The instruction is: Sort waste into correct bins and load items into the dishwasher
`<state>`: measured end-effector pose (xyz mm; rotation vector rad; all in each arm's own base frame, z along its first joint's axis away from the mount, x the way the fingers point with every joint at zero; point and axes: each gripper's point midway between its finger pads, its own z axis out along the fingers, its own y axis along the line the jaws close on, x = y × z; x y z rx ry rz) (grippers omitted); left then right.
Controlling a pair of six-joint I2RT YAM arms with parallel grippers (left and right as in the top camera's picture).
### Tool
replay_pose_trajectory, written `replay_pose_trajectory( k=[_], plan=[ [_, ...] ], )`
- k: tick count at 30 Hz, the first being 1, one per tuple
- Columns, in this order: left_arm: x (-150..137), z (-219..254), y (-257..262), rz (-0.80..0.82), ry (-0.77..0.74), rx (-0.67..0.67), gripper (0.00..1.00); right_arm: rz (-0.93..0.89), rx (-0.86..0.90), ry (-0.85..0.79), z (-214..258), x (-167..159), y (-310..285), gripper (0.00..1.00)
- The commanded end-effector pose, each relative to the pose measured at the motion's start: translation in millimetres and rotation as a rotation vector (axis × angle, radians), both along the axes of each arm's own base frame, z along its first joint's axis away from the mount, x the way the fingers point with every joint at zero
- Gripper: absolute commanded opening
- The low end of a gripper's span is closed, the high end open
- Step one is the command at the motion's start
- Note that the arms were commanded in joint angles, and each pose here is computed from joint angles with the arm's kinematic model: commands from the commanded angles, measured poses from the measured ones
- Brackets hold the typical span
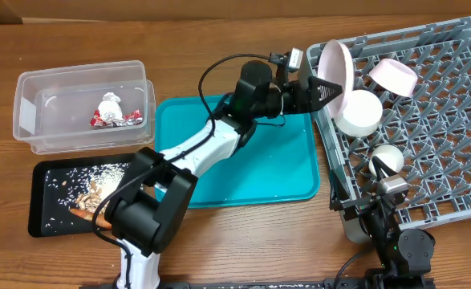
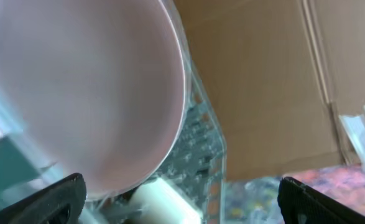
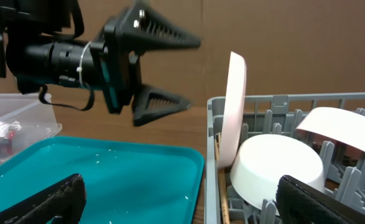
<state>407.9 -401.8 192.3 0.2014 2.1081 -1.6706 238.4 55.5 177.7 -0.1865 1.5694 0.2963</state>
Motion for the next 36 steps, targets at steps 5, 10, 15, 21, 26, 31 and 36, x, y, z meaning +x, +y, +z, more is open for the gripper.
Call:
replay_pose_trajectory(
  k=[5, 10, 15, 21, 26, 31, 36],
  plan=[
    [21, 57, 64, -0.005, -0.153, 0.13, 1.0, 0.002, 0.004, -0.004, -2, 0, 0, 1.0],
    [1, 93, 183, 0.188, -0.11, 0.45, 1.0, 0.002, 0.004, -0.004, -2, 0, 0, 1.0],
    [-61, 118, 306, 0.463, -0.06, 0.786, 1.0, 0.002, 0.004, -0.004, -2, 0, 0, 1.0],
    [-158, 157, 381, 0.73, -0.089, 0.995, 1.0, 0.002, 0.004, -0.004, -2, 0, 0, 1.0],
    [-202, 183, 386, 0.792, -0.186, 0.938, 1.0, 0.002, 0.004, -0.004, -2, 0, 0, 1.0],
    [-226, 196, 388, 0.828, -0.251, 0.907, 1.0, 0.002, 0.004, -0.004, -2, 0, 0, 1.0],
    [-248, 172, 395, 0.782, -0.165, 0.988, 1.0, 0.002, 0.004, -0.004, -2, 0, 0, 1.0]
  ],
)
